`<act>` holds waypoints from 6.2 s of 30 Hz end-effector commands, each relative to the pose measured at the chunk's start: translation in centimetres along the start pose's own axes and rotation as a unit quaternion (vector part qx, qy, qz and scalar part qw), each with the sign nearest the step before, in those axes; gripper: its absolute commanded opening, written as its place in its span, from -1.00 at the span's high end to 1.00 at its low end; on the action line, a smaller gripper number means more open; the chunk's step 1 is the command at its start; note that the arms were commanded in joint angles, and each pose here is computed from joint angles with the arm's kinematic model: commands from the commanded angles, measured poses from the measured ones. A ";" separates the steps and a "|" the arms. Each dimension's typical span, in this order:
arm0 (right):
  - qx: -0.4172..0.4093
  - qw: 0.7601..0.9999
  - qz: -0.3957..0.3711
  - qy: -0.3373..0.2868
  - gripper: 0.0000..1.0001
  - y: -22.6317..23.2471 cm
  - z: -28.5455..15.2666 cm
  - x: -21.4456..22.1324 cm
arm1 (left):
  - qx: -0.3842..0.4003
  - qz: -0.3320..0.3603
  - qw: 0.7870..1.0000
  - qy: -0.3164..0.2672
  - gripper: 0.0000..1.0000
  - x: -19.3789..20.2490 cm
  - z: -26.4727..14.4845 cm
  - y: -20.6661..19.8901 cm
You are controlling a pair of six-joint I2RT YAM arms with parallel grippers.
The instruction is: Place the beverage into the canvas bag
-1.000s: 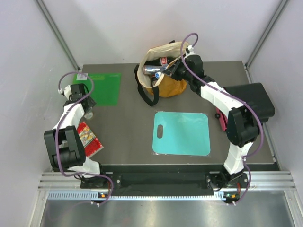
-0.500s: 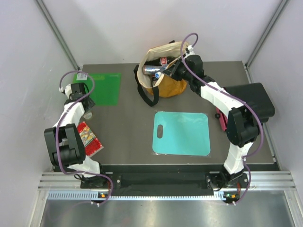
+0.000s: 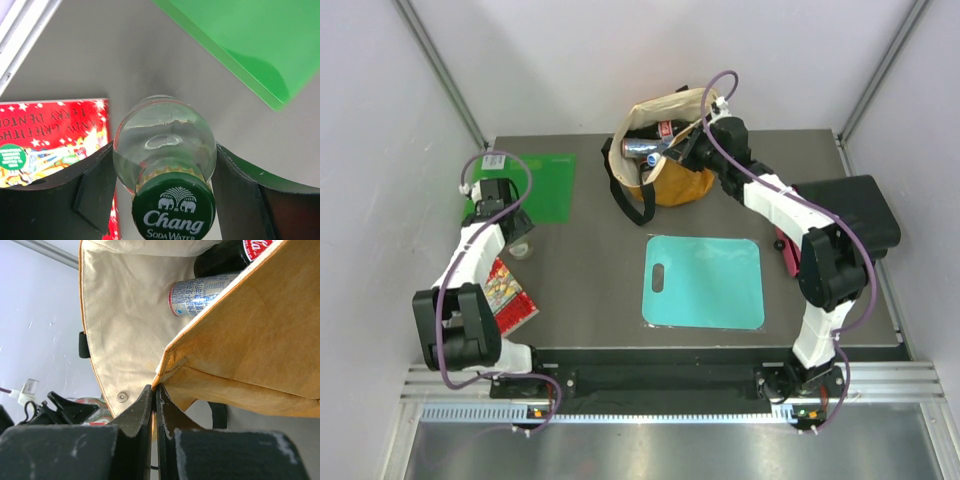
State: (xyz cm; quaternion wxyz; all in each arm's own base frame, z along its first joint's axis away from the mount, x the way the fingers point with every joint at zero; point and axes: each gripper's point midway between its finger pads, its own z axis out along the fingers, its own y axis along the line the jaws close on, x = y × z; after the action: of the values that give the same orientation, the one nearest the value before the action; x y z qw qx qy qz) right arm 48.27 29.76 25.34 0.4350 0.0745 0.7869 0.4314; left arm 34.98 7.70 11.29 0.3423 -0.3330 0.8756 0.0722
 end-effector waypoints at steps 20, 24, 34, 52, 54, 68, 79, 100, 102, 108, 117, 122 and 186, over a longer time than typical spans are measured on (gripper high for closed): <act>-0.168 0.978 -0.043 -0.116 1.00 12.5 -5.1 -7.3 | 0.269 0.025 0.945 -0.184 1.00 -13.8 -19.3 -17.1; -0.171 0.978 -0.045 -0.108 1.00 12.4 -5.0 -6.8 | 0.303 0.032 0.931 -0.202 1.00 -14.4 -21.5 -20.0; -0.180 0.978 -0.037 -0.102 1.00 12.9 -5.0 -6.1 | 0.436 -0.023 0.862 -0.257 1.00 -17.0 -27.9 -28.2; -0.195 0.974 -0.042 -0.111 1.00 13.3 -5.3 -6.2 | 0.539 0.011 0.791 -0.289 1.00 -13.1 -25.3 -42.0; -0.196 0.973 -0.041 -0.111 1.00 13.5 -5.4 -6.3 | 0.540 0.022 0.788 -0.295 1.00 -12.5 -24.8 -43.2; -0.207 0.971 -0.049 -0.111 1.00 14.0 -5.8 -6.3 | 0.480 0.058 0.814 -0.321 1.00 -9.9 -21.8 -46.2; -0.210 0.970 -0.053 -0.107 1.00 13.9 -5.7 -6.0 | 0.411 0.084 0.846 -0.330 1.00 -8.2 -15.6 -46.9; -0.205 0.970 -0.061 -0.114 1.00 14.0 -6.2 -6.6 | 0.405 0.190 0.809 -0.381 1.00 -8.7 -18.5 -44.1; -0.207 0.970 -0.057 -0.115 1.00 14.0 -6.2 -6.6 | 0.418 0.204 0.806 -0.366 1.00 -7.6 -18.0 -44.8; -0.207 0.970 -0.058 -0.113 1.00 13.8 -6.3 -6.4 | 0.440 0.215 0.804 -0.338 1.00 -5.4 -16.3 -46.2; -0.200 0.971 -0.058 -0.115 1.00 13.1 -6.0 -6.4 | 0.473 0.219 0.798 -0.303 0.23 -3.1 -15.4 -47.6; -0.200 0.971 -0.055 -0.115 1.00 13.0 -6.0 -6.5 | 0.483 0.215 0.799 -0.287 -0.14 -2.3 -15.1 -47.7; -0.176 0.970 -0.051 -0.160 1.00 12.9 -7.9 -12.2 | 0.318 0.173 0.930 -0.063 -0.60 0.0 -13.4 -26.8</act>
State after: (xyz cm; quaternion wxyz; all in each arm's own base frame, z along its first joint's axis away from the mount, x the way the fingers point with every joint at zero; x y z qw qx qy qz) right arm 46.55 29.04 24.92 0.4058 0.0755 0.7950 0.4445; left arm 45.18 -15.03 25.86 0.4950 -0.0500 0.8644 -0.0728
